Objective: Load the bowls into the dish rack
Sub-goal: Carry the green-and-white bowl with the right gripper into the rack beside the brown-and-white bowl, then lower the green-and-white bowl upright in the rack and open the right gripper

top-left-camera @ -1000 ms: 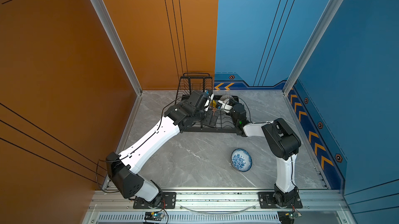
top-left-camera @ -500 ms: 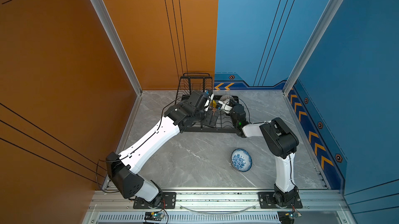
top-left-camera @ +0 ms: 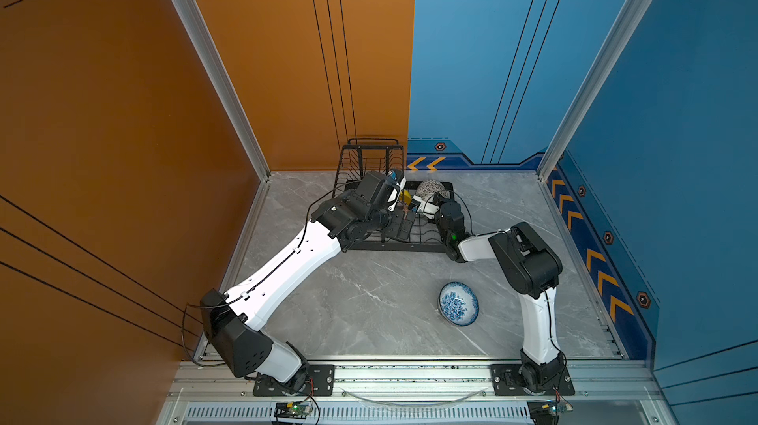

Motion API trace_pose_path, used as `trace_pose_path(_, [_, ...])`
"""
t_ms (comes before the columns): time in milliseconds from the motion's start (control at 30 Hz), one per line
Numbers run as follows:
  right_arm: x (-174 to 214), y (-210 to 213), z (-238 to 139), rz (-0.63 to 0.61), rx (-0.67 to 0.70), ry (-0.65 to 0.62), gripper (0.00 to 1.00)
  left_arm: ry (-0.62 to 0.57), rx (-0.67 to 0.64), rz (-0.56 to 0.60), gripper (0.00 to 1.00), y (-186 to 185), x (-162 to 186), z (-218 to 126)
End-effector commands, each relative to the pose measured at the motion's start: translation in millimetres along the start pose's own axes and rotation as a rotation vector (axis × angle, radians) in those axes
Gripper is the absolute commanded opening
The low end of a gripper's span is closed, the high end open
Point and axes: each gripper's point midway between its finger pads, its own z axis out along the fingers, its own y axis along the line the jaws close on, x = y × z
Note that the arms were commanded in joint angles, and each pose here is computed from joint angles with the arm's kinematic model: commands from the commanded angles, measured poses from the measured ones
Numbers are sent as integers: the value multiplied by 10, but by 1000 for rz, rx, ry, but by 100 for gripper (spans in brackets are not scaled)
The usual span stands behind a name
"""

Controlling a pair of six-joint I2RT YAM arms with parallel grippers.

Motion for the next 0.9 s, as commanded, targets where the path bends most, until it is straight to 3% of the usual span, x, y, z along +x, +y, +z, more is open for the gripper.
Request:
trace_pose_path(0, [-31, -84, -17, 28, 1, -14, 0, 9, 8, -13, 98, 24, 48, -65])
trace_pose_path(200, [5, 49, -23, 30, -72, -10, 0, 11, 6, -16, 98, 32, 62, -65])
trace_pose_path(233, [-41, -85, -47, 41, -57, -19, 0, 11, 4, -15, 98, 34, 60, -67])
trace_pose_path(867, [-53, -65, -21, 72, -124, -19, 3, 5, 1, -16, 98, 43, 66, -98])
